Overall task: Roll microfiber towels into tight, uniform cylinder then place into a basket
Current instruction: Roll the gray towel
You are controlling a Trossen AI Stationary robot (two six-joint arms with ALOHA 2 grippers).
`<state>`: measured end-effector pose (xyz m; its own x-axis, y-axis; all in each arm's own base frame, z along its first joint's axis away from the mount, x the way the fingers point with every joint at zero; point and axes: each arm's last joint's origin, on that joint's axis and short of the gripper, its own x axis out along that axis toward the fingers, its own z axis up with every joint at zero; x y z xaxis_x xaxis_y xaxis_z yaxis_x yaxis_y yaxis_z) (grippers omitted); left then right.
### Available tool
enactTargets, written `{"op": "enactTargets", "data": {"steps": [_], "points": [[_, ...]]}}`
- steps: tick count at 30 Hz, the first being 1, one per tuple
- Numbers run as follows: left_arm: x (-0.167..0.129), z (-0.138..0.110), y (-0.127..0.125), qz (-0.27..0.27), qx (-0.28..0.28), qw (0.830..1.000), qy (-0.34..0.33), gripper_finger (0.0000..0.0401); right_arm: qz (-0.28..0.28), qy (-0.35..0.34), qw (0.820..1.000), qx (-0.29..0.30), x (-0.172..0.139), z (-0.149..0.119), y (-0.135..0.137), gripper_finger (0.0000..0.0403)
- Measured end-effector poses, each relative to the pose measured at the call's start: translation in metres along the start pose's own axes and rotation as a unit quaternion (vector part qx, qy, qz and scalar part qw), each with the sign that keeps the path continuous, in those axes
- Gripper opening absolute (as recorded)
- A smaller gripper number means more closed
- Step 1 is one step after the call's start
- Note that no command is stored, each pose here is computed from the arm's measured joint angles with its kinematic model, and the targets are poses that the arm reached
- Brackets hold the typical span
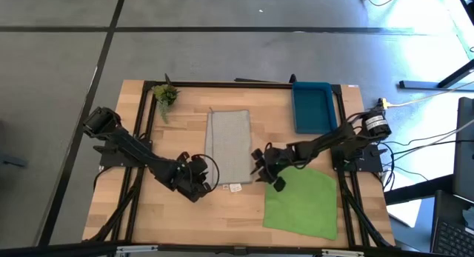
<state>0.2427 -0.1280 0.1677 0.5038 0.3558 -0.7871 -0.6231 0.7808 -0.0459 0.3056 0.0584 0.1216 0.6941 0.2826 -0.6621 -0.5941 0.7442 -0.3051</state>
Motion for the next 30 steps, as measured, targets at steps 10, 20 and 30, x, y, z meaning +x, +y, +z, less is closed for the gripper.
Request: {"op": "enactTargets", "data": {"steps": [10,20,30], "points": [[-0.001,-0.001,-0.001,-0.001,0.002,1.0,-0.008,0.0094,0.002,-0.001,1.0,-0.002,0.019,-0.01,0.005,0.0168],[-0.001,-0.001,-0.001,-0.001,0.013,1.0,-0.009,0.0094,-0.022,0.013,0.998,0.059,0.028,-0.019,0.002,0.0154],[-0.001,-0.001,-0.001,-0.001,0.014,1.0,-0.009,0.0094,-0.053,0.017,0.993,0.101,0.028,-0.021,-0.004,0.0012]]}}
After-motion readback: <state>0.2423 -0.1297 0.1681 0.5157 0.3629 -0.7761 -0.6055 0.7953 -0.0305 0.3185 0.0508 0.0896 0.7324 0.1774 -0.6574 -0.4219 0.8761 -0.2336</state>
